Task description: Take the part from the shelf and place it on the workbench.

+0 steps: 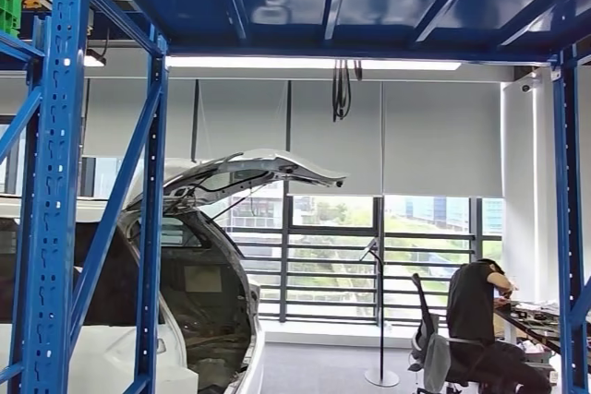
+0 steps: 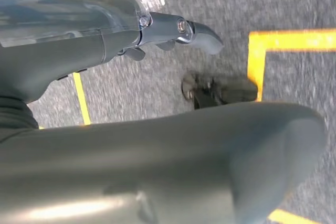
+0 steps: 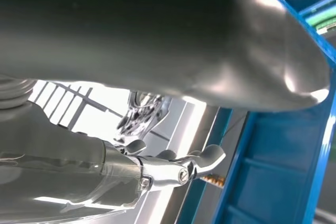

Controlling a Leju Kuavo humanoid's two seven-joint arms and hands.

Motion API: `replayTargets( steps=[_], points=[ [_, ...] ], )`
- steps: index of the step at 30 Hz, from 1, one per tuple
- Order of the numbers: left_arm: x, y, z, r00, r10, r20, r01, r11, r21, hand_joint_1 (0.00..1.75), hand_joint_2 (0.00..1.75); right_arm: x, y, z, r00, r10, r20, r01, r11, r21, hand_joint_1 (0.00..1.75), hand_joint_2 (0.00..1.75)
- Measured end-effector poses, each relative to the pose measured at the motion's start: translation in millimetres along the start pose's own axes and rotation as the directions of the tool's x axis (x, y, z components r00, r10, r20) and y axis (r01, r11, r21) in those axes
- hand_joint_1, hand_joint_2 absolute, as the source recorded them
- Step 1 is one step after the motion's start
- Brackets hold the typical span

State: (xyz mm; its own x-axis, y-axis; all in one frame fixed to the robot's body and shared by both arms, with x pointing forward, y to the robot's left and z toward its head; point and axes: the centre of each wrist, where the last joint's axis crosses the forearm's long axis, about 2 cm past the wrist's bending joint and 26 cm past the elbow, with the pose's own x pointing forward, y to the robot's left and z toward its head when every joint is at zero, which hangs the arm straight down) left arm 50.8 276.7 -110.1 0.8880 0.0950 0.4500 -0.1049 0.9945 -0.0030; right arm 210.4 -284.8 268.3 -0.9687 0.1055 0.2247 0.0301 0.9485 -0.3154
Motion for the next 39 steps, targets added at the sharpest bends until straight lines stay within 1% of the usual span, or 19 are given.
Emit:
replayTargets(
  steps=[6,20,24,29,39],
  points=[
    [0.8,1.2,-0.3,1.0,0.008,0.011,-0.008,1.0,0.004,0.0,0.0,-1.8,1.8,-4.2,1.0,-0.004,0.015,0.003,1.0,0.014,0.0,0.0],
    [1.8,4.3,-0.8,1.0,0.01,0.019,-0.01,1.0,0.01,0.0,0.0,-2.0,6.0,-9.0,0.999,-0.022,0.032,0.022,1.0,0.001,0.0,0.0],
    [-2.0,6.4,0.5,1.0,0.01,0.012,-0.01,1.0,0.015,0.0,0.0,-2.1,9.1,-7.0,0.999,-0.049,0.02,0.049,0.999,0.003,0.0,0.0],
    [-1.8,8.3,0.3,1.0,0.015,0.015,-0.015,1.0,0.021,0.0,0.0,-3.9,13.2,-2.3,0.997,-0.083,-0.007,0.083,0.996,0.017,0.0,0.0],
    [-3.2,9.0,0.9,1.0,0.019,0.013,-0.019,0.999,0.027,0.0,0.0,-6.2,15.6,3.1,0.995,-0.097,-0.039,0.098,0.995,0.025,0.0,0.0]
  ],
)
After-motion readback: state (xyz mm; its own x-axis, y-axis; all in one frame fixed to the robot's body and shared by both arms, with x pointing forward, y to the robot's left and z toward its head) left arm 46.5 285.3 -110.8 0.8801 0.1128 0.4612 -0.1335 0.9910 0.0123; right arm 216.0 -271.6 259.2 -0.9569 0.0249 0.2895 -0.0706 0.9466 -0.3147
